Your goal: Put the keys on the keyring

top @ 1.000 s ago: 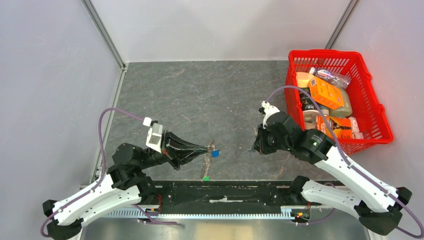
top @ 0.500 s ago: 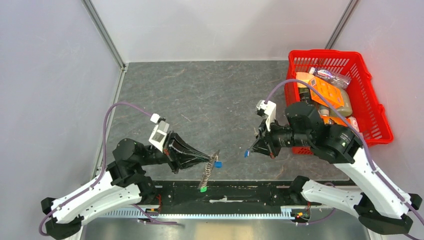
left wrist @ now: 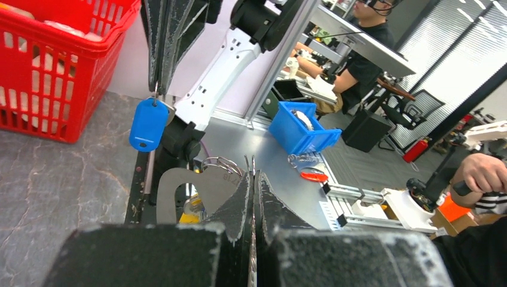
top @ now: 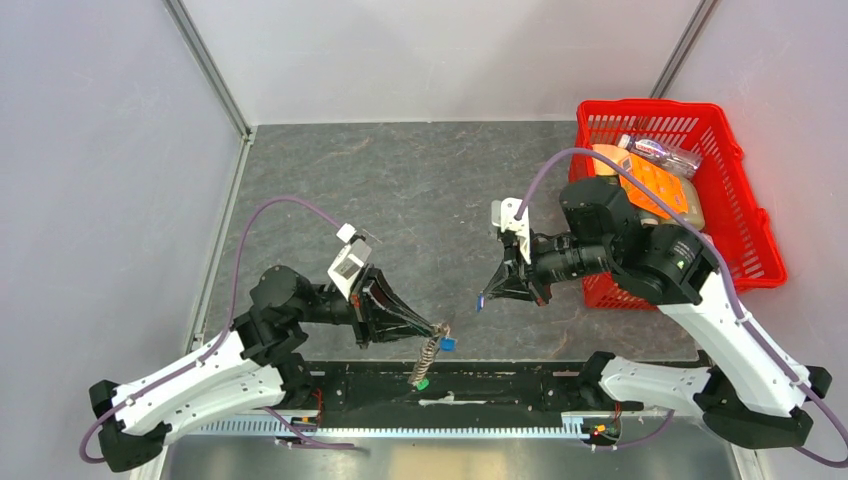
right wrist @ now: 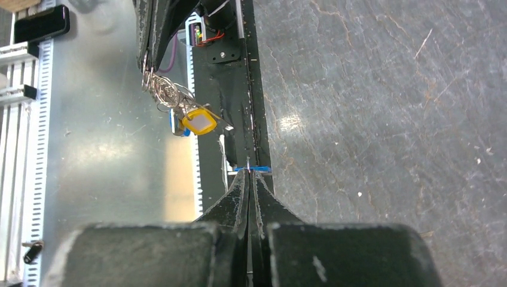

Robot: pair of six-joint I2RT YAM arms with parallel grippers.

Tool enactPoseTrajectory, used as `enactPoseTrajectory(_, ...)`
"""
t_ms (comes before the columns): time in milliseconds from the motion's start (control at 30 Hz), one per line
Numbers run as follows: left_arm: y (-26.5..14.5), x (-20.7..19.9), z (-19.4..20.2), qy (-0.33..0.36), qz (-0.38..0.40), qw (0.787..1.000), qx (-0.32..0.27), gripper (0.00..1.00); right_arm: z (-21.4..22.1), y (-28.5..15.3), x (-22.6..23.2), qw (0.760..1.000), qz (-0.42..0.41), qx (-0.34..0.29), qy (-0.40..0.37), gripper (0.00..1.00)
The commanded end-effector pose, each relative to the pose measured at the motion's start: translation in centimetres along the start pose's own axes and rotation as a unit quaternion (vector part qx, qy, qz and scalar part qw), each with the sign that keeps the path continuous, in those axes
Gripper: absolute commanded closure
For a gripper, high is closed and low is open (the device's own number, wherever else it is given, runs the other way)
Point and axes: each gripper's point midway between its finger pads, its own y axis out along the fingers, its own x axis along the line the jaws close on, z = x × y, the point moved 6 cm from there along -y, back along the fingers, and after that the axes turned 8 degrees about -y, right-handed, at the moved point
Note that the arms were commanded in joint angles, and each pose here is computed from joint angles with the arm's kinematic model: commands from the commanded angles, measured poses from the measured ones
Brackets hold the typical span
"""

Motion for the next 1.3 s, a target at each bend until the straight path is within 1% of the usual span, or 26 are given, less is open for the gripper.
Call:
enactPoseTrajectory(0,0.4,-2.2,-1.7,0.009,0.062,0.998,-0.027,0.98,-1.5,-0.8,0.4,0.995,-0.026,-0.030,-0.090,1.00)
enactPoseTrajectory(100,0.6,-2.1,-1.8,0.009,0.070,0.997,-0.033,0.98,-1.8,-0.8,0.5,0.994,-0.030,-0.032,-0.104,1.00)
enactPoseTrajectory(233,0.7,-1.8,-1.9,0.022,0.066,0.997,-0.037,0.98,-2.9,-1.4,1.2,0.993,-0.049,-0.041,-0.097,1.00)
enactPoseTrajectory(467,1.2,-1.5,-2.6,0.059,0.058,0.996,-0.040,0.98,-5.3,-1.9,2.5,0.993,-0.101,-0.051,-0.041,1.00)
enactPoseTrajectory(567,1.2,-1.3,-2.9,0.077,0.054,0.994,-0.048,0.98,-5.8,-2.1,2.9,0.991,-0.115,-0.056,-0.028,1.00)
enactPoseTrajectory(833,1.3,-1.2,-3.6,0.118,0.044,0.990,-0.065,0.98,-5.8,-1.7,3.4,0.988,-0.145,-0.046,0.006,1.00)
enactPoseTrajectory(1267,1.5,-1.7,-4.2,0.132,0.058,0.987,-0.068,0.98,-5.6,1.5,2.9,0.983,-0.176,-0.027,0.039,1.00)
